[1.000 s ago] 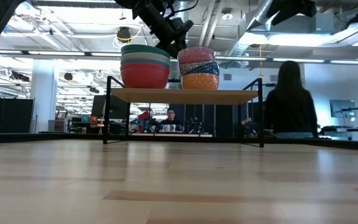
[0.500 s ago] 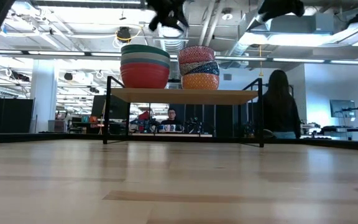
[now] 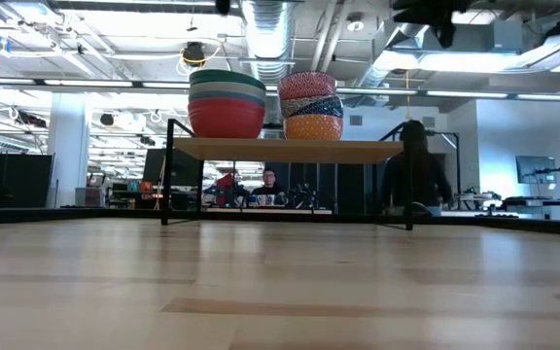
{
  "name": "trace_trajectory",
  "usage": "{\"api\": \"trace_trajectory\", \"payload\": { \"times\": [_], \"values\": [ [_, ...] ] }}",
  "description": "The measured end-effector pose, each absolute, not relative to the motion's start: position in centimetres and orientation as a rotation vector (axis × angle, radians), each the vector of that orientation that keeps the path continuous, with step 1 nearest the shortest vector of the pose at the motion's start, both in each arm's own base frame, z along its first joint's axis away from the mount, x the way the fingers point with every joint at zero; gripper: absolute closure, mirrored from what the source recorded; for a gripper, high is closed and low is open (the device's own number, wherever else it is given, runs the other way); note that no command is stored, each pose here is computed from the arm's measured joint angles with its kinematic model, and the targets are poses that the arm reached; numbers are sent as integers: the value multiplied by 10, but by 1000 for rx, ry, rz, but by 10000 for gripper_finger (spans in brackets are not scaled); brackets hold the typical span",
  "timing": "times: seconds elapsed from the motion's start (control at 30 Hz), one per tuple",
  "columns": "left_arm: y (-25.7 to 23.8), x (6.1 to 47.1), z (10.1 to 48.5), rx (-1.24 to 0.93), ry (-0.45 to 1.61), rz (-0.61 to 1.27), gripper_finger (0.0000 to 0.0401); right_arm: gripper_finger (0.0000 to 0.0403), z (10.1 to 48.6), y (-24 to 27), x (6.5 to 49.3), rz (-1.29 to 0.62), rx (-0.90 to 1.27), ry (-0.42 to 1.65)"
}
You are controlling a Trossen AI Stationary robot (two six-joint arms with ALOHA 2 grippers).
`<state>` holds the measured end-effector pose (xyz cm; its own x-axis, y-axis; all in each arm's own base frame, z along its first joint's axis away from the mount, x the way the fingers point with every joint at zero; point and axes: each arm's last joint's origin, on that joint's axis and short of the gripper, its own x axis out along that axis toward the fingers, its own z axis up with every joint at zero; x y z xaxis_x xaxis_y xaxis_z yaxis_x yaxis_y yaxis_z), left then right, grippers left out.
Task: Place and stack bowls onto a shelf
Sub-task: Return to Home Position
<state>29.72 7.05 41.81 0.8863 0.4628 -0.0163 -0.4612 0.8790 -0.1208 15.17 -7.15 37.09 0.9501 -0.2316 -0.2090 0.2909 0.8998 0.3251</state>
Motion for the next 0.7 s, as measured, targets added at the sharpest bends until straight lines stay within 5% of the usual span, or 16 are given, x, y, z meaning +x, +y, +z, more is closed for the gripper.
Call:
{"api": "trace_trajectory", "payload": {
  "times": [0.33, 0.7],
  "values": [
    [24, 251, 380, -148, -236, 453, 350, 308, 381, -77, 194, -59, 168, 64],
    [-12, 213, 370, -115, -262, 149, 355, 386, 408, -44, 151, 218, 131, -67]
  ]
}}
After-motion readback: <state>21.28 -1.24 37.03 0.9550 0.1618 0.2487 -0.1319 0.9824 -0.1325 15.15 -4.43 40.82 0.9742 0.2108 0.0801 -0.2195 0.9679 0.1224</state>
